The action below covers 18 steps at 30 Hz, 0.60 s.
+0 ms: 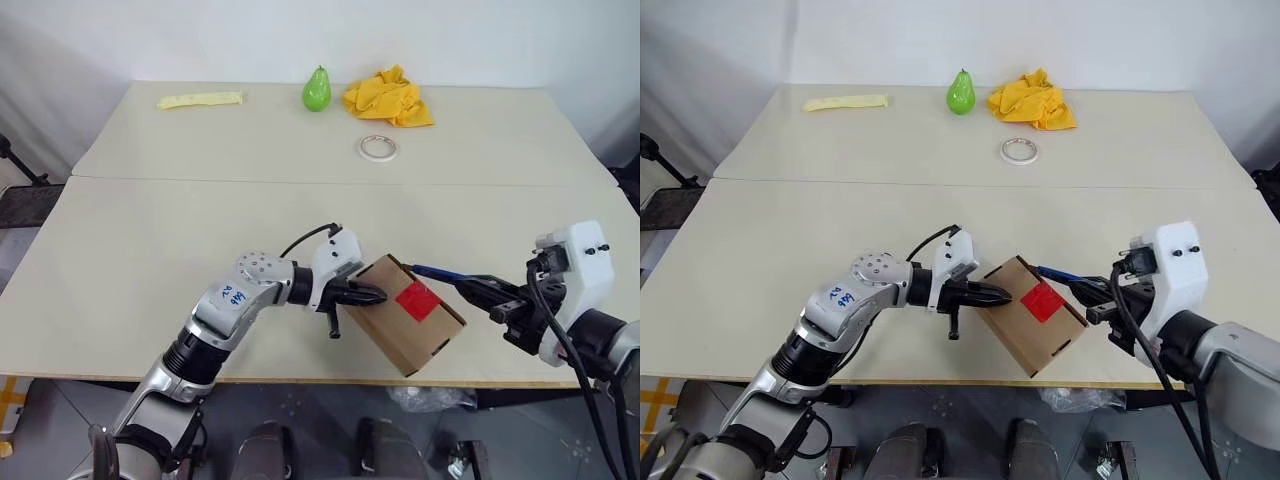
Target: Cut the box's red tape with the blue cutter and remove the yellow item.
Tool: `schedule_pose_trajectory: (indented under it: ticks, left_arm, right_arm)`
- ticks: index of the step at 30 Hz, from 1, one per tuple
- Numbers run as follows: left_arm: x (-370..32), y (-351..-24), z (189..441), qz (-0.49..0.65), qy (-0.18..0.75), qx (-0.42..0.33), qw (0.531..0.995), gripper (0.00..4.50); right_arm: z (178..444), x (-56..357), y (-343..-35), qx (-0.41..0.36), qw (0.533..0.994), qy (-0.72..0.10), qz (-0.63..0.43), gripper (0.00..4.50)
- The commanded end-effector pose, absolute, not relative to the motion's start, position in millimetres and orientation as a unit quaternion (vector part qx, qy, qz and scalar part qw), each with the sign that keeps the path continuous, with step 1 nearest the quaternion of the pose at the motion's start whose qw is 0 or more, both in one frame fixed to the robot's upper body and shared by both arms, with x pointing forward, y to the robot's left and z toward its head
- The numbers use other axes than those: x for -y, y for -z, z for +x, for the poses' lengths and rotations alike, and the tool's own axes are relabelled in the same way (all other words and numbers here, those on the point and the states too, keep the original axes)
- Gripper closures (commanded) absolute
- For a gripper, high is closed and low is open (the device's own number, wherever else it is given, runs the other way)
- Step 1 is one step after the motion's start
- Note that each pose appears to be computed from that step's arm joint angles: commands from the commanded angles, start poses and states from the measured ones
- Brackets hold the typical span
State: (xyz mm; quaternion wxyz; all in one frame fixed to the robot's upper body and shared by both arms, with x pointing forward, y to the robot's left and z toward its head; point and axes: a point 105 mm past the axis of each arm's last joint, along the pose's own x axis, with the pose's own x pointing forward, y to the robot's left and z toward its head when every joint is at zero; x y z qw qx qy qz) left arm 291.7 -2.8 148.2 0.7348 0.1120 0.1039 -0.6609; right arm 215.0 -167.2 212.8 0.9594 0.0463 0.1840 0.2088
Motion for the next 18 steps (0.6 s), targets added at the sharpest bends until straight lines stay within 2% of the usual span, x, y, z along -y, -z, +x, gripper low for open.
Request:
schedule_pose_trajectory:
  ticks: [1,18]
  left_arm:
    - [6,-147,291,0.118,0.664,-0.106,0.730,4.47]
    - [6,-145,292,0.124,0.663,-0.108,0.731,4.47]
  right_arm:
    - [214,167,-222,-0.159,0.964,-0.211,0.041,4.34]
    - [210,171,-209,-0.196,0.959,-0.204,0.027,4.34]
